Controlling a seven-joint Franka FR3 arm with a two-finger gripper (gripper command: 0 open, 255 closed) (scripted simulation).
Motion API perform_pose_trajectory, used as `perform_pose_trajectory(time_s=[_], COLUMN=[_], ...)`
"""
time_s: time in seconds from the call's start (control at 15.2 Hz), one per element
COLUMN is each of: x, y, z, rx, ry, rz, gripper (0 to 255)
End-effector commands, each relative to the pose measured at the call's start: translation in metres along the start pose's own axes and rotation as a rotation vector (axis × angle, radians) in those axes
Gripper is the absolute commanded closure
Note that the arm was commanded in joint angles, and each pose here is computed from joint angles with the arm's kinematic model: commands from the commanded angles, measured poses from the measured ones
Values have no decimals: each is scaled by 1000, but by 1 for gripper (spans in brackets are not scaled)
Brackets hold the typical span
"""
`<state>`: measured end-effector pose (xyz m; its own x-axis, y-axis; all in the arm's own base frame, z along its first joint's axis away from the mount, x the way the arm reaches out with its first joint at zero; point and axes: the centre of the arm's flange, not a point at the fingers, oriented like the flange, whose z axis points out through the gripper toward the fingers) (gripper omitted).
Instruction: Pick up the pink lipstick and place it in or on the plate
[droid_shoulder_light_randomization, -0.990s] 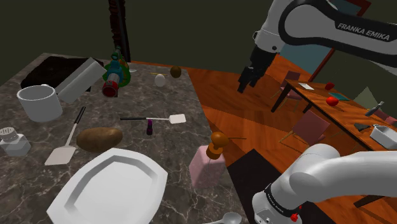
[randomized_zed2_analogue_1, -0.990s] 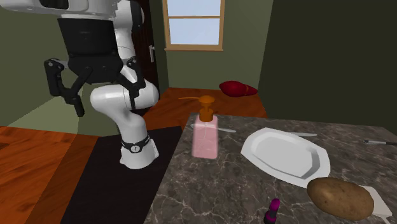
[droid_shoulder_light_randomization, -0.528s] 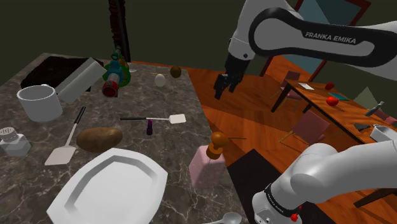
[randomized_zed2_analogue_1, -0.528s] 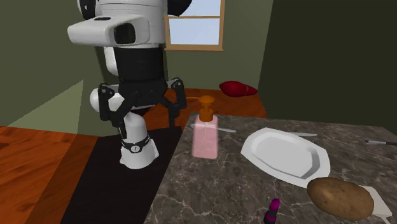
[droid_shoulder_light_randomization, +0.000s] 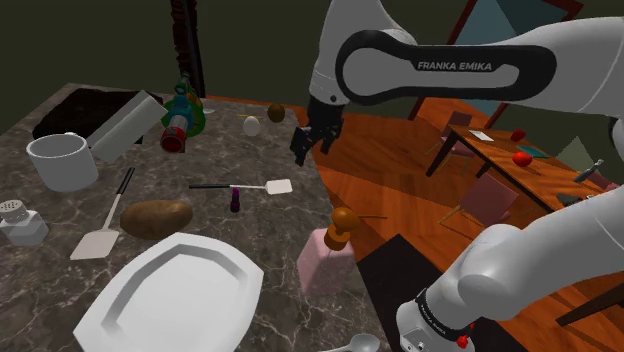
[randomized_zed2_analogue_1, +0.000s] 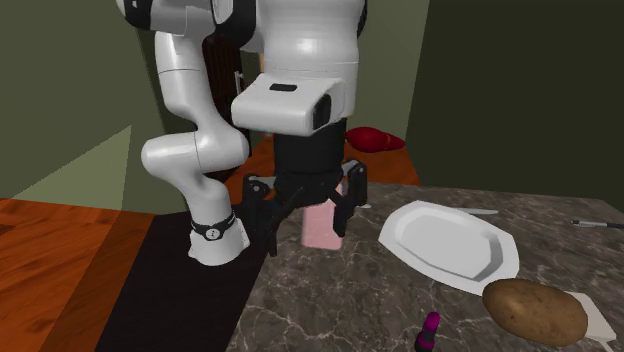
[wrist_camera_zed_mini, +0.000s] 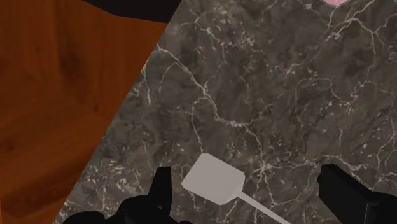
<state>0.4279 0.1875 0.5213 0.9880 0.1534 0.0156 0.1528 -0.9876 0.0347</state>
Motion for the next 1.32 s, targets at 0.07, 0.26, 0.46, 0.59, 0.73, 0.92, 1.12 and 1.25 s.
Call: perform_pose_trajectory(time_s=[0.07, 0.26, 0.46, 0.59, 0.73, 0.92, 1.12, 1.25], x=[20, 40, 61, 74, 88, 97, 97, 97], y=[-34, -65, -95, -116, -136, -152, -152, -152], z=[16, 32, 47, 57, 67, 80, 96, 106], rx=[1, 0, 0, 0, -1, -1, -1, -1], ry=[-2, -5, -7, -9, -11, -12, -12, -12], rz=[-7, -14, -21, -26, -31, -35, -35, -35], gripper=[0, 0, 0, 0, 0, 0, 0, 0])
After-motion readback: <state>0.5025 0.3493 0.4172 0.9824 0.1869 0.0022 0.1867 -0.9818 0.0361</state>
